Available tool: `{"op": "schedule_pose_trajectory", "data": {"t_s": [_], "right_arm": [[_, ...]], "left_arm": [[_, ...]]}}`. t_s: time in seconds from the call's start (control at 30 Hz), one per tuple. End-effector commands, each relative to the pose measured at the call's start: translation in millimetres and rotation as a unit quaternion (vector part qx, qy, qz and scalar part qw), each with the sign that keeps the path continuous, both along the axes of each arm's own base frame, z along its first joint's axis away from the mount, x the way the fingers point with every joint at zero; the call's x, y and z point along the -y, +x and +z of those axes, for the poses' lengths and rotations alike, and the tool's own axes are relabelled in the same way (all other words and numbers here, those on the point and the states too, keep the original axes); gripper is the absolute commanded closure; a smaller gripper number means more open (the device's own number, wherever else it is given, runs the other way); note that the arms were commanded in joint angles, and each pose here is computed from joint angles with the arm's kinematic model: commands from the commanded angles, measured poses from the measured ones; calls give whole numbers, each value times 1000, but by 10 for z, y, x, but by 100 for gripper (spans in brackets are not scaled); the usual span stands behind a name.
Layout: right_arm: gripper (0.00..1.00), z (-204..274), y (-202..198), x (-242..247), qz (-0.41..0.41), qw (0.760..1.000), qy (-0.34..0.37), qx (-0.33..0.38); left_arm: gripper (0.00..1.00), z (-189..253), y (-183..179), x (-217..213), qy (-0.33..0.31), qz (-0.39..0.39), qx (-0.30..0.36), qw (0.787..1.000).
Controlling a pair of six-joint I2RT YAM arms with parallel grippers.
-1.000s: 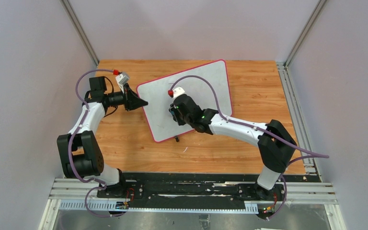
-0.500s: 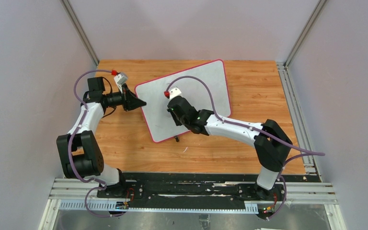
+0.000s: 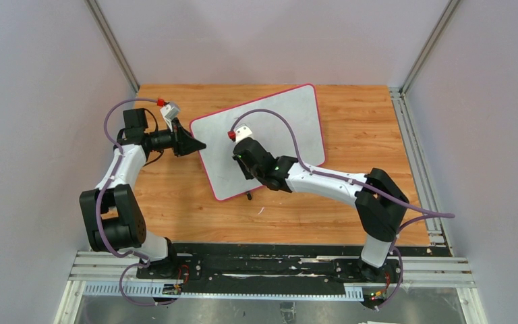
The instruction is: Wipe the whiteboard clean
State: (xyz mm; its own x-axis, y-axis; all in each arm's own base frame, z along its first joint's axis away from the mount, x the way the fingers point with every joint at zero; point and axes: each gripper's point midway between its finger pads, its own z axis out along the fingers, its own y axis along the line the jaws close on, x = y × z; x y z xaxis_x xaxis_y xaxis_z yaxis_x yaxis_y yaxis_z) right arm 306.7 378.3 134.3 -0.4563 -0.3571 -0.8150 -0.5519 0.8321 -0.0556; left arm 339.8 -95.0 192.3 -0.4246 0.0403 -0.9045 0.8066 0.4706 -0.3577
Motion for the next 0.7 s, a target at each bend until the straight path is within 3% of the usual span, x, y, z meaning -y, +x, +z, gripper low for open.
{"op": "schedule_pose_trajectory", "data": {"t_s": [0.0,0.43,0.67], "right_arm": [[99,-77,298,287,-44,999,-10,6],[99,198,346,917,-87,995,-26,38],[99,422,312,1645,-152,985,-46,61]], "left_arm": [[100,-120,96,-65,60,10,49,997],[100,-105,106,-77,65,14,51,997],[100,-116,113,-78,64,13,50,997]]}}
